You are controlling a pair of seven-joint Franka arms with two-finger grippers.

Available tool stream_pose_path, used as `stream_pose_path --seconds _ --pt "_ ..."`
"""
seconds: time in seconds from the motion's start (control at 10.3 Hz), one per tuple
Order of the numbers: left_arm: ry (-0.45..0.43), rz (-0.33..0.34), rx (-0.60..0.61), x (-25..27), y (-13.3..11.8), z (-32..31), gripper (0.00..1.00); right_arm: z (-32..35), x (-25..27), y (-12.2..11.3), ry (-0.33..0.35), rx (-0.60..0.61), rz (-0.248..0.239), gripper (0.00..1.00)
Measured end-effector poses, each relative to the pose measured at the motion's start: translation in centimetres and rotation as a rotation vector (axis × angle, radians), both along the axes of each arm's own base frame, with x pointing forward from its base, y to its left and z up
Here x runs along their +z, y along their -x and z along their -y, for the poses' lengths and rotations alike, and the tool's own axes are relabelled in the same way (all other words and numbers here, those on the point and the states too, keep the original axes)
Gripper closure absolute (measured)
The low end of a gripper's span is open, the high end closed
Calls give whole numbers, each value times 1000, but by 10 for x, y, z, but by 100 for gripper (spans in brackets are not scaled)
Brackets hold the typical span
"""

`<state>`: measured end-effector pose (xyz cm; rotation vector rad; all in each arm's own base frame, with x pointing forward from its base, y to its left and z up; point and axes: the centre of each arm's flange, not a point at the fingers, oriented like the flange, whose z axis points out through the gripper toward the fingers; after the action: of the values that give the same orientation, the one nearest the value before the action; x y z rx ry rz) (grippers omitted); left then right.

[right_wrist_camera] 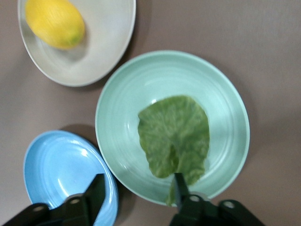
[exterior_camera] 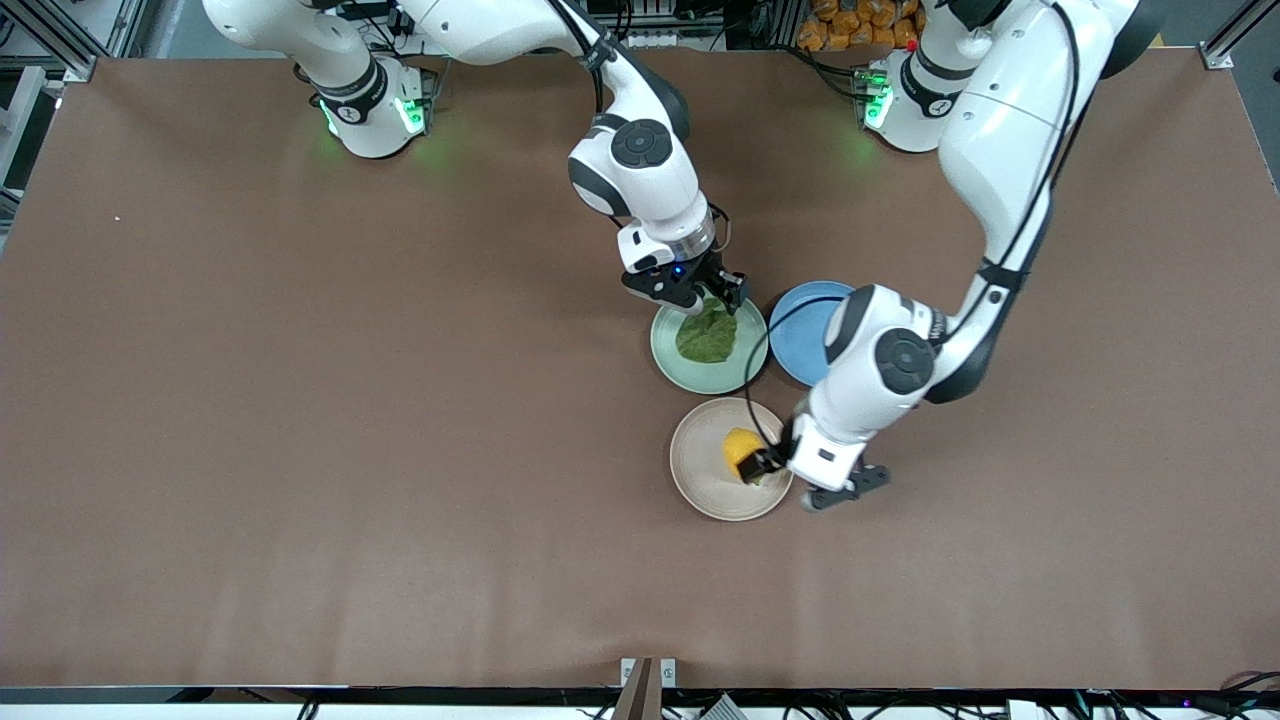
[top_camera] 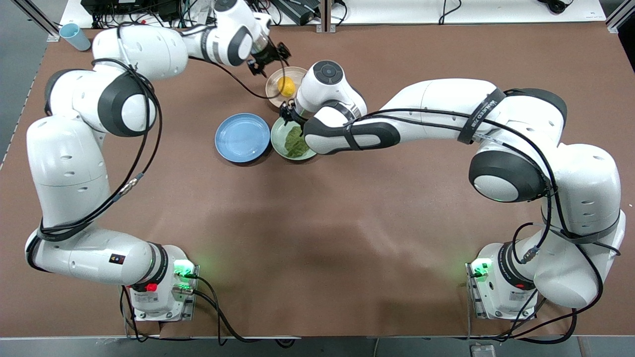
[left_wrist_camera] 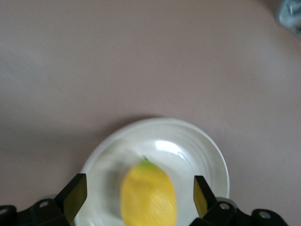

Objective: Place lemon and lettuce in plates

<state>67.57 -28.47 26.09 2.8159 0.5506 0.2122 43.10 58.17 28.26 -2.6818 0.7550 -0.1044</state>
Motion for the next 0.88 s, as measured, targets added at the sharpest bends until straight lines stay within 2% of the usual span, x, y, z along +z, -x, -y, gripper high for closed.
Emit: stream_pose_path --seconds 0.19,0.29,0.39,0.58,0.68,0.88 --pt "-51 25 63 30 -19 -49 0 20 25 -34 2 -26 67 1" --pt "-76 20 87 45 -23 -70 0 35 43 -52 18 -24 94 0" --pt "-103 3 109 58 -25 -88 0 55 62 -69 69 6 90 0" --pt "-148 -67 158 80 -21 -131 0 110 107 -106 223 118 -14 0" --pt "-160 -101 189 90 -16 -157 0 141 132 -122 266 160 -56 0" --pt "-171 -143 242 105 8 -202 0 205 186 -147 300 232 -90 0"
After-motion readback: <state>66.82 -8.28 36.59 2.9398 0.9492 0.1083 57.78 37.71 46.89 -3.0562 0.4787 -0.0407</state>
